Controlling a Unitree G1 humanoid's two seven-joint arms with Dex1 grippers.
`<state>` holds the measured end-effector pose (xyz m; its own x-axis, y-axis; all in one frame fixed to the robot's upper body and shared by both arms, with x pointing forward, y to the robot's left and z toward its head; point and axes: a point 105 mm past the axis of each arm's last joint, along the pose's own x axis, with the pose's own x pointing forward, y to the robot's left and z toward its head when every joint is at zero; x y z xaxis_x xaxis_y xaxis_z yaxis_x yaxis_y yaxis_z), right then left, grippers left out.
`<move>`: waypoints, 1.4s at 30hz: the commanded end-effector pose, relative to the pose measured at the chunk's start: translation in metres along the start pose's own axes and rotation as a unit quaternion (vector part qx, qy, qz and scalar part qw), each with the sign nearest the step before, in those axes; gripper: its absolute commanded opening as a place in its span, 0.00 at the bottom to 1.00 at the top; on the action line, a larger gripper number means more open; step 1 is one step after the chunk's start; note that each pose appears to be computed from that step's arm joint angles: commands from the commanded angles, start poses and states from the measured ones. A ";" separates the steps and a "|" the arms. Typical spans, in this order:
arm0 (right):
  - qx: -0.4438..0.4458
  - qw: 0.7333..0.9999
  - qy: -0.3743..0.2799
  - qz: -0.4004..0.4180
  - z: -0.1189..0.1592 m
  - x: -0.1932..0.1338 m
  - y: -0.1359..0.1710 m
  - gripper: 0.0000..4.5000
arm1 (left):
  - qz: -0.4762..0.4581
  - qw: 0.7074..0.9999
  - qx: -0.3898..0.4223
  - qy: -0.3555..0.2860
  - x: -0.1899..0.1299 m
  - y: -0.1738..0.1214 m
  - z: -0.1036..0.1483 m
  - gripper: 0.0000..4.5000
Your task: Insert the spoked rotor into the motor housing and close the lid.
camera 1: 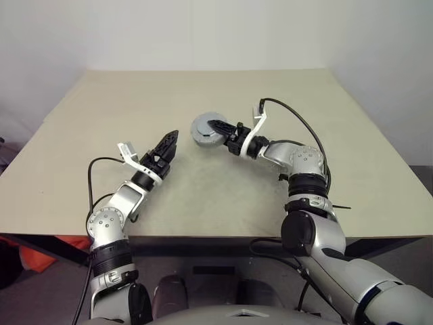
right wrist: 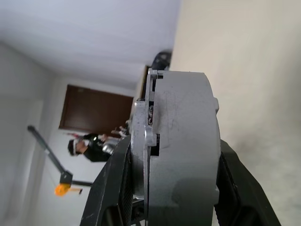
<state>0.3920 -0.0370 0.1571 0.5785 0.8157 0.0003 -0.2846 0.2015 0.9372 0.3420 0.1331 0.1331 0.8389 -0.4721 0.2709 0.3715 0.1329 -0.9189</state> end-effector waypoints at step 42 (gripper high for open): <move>-0.068 0.995 0.000 0.079 -0.006 0.001 0.044 0.46 | -0.069 0.995 -0.053 0.055 0.046 -0.019 -0.016 0.50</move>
<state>0.3749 -0.0236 0.1715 0.5221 0.8505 0.0638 -0.3837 0.1675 0.9082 0.3651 0.0964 0.1494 0.7425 -0.5641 0.3612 0.4075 -0.0476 -0.9120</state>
